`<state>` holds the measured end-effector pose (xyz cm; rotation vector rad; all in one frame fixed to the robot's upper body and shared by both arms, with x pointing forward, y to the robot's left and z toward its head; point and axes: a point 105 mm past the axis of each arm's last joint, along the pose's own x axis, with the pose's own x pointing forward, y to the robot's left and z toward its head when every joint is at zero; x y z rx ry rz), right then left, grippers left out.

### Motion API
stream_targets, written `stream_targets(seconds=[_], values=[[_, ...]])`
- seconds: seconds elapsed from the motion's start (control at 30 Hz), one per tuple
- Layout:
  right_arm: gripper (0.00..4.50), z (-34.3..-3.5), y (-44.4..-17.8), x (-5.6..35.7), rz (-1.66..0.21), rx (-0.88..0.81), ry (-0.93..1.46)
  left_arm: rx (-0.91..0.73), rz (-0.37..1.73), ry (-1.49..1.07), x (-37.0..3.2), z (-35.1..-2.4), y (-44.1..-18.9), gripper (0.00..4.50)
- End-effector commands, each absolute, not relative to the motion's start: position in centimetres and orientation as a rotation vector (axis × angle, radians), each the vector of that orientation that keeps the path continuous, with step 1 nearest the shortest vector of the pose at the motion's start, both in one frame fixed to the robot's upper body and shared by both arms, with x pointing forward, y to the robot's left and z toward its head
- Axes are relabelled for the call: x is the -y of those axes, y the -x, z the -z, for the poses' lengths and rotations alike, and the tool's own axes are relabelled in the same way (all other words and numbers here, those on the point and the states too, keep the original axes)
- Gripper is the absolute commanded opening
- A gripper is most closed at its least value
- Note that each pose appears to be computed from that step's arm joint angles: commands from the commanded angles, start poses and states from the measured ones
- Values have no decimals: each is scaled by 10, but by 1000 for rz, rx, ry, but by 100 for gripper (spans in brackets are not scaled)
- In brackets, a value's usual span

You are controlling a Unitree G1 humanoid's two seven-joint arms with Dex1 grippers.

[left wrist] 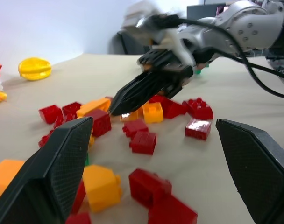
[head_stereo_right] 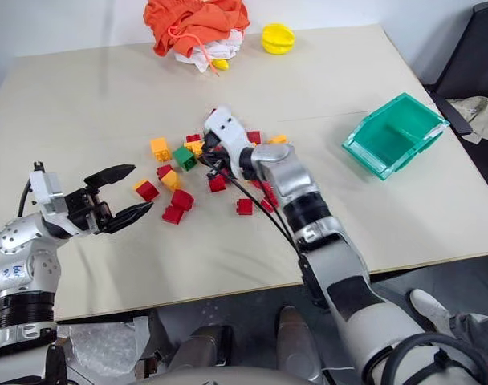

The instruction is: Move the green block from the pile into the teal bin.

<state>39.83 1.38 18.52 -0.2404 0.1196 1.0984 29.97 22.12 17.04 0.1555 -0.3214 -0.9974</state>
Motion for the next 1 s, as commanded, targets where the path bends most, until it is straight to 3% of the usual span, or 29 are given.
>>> stream_targets(seconds=[0.03, 0.13, 0.23, 0.6, 0.63, 0.83, 1.0], values=[[2, -200, -389, -15, -1114, -56, 265, 360, 993, -173, -217, -179, -299, 450], [2, -192, -392, -17, -1103, -50, 301, 358, 986, -170, -216, -177, -301, 450], [60, -187, -393, -24, -1131, -51, 284, 364, 956, -177, -221, -178, -302, 450], [429, -187, -390, -38, -1158, -17, 268, 341, 843, -186, -233, -177, -307, 450], [448, -188, -390, -39, -1158, -14, 267, 338, 838, -185, -234, -177, -306, 450], [448, -192, -394, -39, -1131, -2, 268, 290, 785, -187, -244, -175, -312, 450], [448, -198, -393, -34, -1139, 25, 272, 172, 727, -196, -242, -171, -331, 450]])
